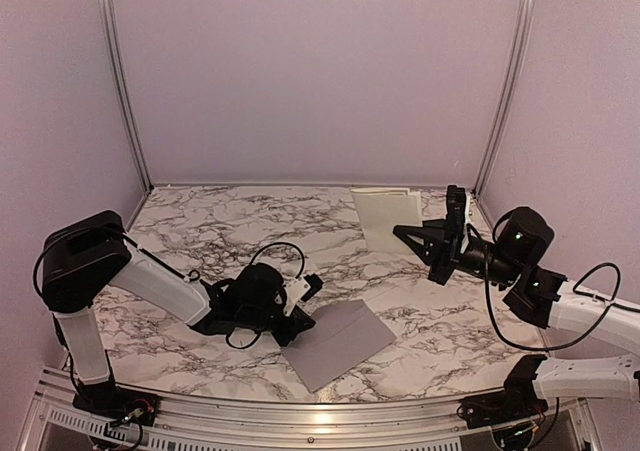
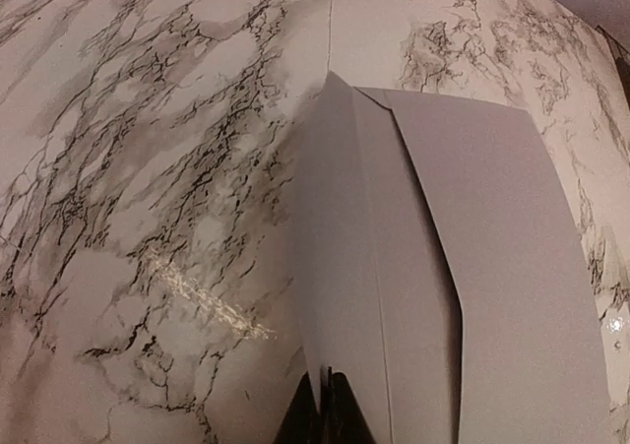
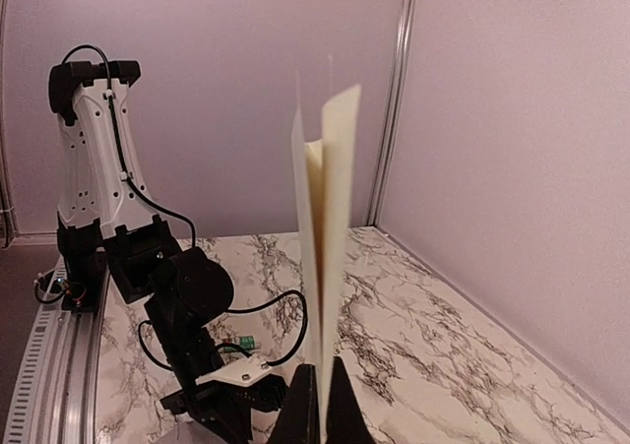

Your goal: Place the letter into the envelope and seal it

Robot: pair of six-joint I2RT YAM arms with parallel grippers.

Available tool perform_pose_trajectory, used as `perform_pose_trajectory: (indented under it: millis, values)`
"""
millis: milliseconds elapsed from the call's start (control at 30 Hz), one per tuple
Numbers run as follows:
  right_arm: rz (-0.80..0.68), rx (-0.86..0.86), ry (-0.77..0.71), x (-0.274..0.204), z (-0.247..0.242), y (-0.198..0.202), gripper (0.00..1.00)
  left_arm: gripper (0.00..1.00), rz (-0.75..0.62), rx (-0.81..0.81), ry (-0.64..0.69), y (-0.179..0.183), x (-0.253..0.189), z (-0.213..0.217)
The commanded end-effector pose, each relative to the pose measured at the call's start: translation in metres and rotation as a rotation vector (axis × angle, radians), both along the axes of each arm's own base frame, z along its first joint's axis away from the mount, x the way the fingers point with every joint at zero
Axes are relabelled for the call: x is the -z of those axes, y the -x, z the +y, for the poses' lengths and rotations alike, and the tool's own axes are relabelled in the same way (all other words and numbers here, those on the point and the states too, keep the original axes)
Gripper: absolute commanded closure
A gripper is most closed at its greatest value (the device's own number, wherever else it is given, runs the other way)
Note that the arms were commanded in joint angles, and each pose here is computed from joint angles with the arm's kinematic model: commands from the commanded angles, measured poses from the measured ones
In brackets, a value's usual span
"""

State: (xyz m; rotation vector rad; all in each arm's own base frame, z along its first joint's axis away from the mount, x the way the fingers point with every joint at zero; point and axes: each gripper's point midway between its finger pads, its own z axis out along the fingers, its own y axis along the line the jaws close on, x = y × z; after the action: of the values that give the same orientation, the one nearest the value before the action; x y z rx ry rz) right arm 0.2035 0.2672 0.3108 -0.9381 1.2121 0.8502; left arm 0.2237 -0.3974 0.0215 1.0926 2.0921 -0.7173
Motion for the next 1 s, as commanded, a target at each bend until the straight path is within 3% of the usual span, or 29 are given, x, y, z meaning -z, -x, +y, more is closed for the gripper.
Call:
perform_pose_trajectory:
  millis: [0,500,967]
  values:
    - [-0.014,0.024,-0.006,-0.003,-0.004,-0.004,1.00,1.00,-0.007,0.004,0.026,-0.004,-0.011,-0.005]
    - [-0.088,-0.088,0.036,-0.007,0.003,0.017,1.00,1.00,-0.129,-0.057,0.104,-0.005,-0.117,0.021]
    - [-0.153,-0.457,0.172,0.001,0.028,0.057,1.00,1.00,-0.087,-0.050,0.149,0.022,-0.176,0.037]
